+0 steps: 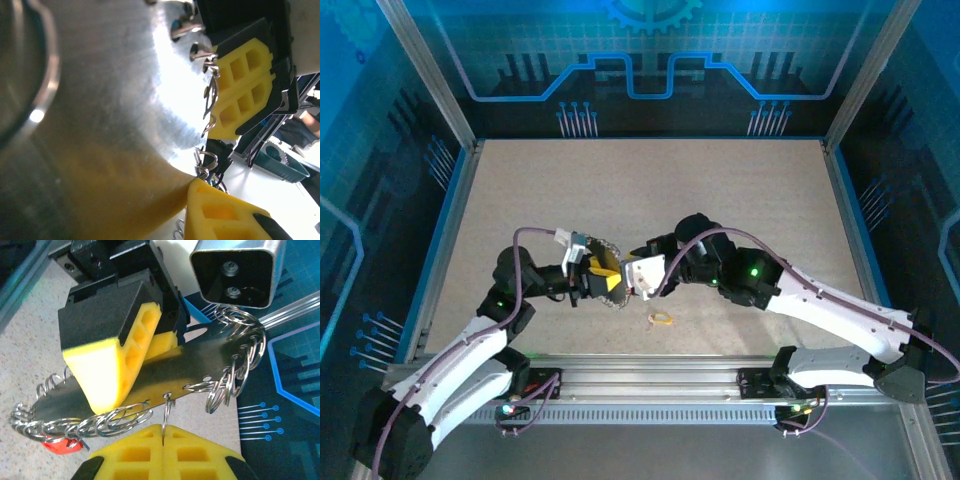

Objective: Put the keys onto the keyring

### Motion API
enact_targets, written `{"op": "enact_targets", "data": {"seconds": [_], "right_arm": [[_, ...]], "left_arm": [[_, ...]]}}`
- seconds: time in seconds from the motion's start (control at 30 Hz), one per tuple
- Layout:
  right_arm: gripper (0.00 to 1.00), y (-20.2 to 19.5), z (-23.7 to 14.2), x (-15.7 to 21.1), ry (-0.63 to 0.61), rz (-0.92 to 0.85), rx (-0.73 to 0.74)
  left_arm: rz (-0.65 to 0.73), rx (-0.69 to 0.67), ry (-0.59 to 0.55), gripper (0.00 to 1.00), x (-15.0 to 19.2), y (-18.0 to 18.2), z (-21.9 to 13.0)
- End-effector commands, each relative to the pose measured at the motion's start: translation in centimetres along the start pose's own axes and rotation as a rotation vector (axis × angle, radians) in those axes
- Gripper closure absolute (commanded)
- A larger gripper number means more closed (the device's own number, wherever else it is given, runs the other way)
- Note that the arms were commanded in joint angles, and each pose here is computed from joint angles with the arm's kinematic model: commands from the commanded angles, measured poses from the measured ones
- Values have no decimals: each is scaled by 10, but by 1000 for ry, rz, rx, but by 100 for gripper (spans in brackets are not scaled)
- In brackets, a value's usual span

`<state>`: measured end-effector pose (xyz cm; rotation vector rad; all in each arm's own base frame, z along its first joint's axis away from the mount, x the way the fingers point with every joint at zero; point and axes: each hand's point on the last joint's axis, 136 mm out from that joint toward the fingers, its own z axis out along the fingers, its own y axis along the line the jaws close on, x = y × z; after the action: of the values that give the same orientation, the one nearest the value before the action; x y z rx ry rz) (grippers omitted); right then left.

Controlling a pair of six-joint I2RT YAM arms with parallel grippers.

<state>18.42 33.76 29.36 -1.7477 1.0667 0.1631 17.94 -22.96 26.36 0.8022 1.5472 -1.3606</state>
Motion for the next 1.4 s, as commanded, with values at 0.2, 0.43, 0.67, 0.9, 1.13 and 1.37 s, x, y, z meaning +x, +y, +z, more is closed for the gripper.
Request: {"op": "enact_targets", "data": {"seconds": [0.2, 0.43, 0.67, 0.9, 1.13, 1.37], "right_arm": [[100, 2, 10, 19, 246, -173, -12], [100, -2, 25, 27, 391, -254, -26], [100, 0, 26, 23, 387, -267, -67], [84, 0, -4, -3, 74, -40, -57], [57, -7, -33, -5, -102, 82, 16], [58, -13, -39, -20, -308, 198, 81]], "left_arm": [[25, 25, 42, 100, -8, -12, 1], [-42, -25, 59, 100, -14, -9, 0], [-103, -93, 89, 100, -3, 2, -3], [-103, -39, 28, 100, -16, -9, -2], [-30, 48, 26, 100, -23, -28, -4], [50, 136, 31, 100, -28, -45, -4]]}}
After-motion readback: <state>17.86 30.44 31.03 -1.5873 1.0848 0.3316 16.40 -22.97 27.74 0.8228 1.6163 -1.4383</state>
